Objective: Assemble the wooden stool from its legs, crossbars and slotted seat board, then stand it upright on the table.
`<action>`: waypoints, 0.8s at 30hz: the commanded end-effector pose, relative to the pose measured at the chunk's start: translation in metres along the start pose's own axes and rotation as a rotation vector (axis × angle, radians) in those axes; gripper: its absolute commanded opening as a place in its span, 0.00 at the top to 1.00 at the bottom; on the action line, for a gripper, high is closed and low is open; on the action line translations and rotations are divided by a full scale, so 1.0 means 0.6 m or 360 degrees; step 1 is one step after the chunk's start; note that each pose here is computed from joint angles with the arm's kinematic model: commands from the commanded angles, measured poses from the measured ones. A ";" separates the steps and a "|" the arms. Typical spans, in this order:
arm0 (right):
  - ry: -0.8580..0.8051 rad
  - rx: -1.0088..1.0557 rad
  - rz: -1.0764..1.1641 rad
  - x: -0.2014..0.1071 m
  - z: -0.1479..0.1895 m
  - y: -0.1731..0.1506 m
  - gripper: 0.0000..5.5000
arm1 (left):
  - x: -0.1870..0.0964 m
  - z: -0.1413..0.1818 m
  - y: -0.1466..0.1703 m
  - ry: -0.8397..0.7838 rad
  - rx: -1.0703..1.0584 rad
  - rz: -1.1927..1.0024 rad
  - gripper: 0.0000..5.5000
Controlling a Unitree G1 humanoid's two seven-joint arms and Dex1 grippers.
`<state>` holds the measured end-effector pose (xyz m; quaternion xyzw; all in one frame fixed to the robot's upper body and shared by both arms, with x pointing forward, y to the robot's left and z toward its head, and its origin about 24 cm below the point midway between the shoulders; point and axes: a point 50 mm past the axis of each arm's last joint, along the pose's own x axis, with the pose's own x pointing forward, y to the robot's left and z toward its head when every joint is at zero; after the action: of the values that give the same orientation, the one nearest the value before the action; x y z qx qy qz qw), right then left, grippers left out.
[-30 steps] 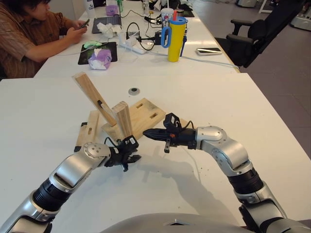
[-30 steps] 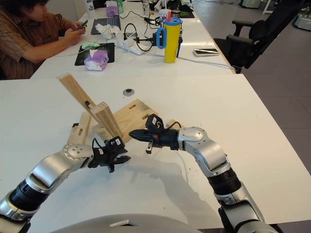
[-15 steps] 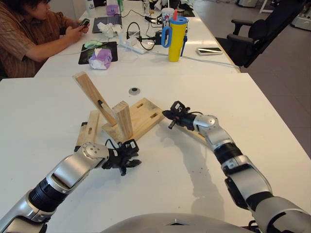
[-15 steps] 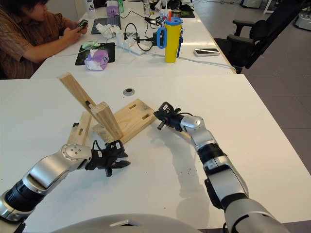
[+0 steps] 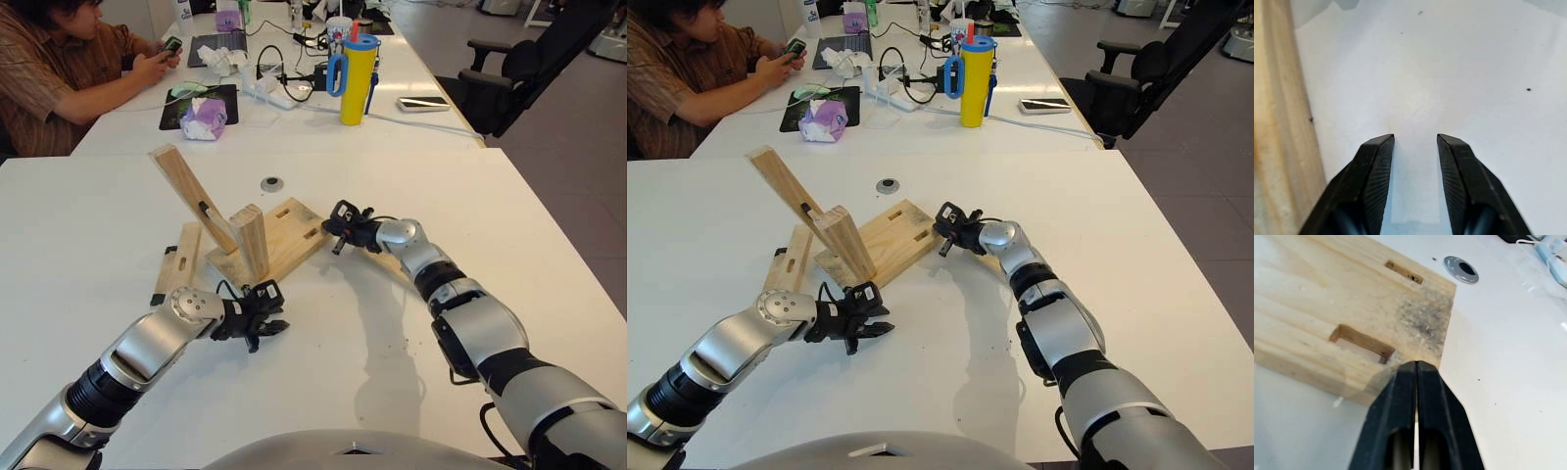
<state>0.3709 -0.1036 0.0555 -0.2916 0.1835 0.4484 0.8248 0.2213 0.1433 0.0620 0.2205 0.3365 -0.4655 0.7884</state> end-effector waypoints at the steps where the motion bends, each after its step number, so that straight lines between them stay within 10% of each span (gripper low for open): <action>1: 0.0497 0.0240 0.0555 -0.012 -0.094 0.062 1.00 | -0.004 -0.008 0.044 0.0063 -0.0046 0.0310 0.70; 24: -0.0101 0.0815 0.1076 -0.036 0.005 0.247 1.00 | -0.007 0.012 0.185 0.0005 -0.0033 0.0786 0.70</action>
<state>0.2539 -0.0554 0.0457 -0.0125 0.2904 0.6525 0.6998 0.3129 0.1951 0.0709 0.2840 0.2854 -0.2541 0.8794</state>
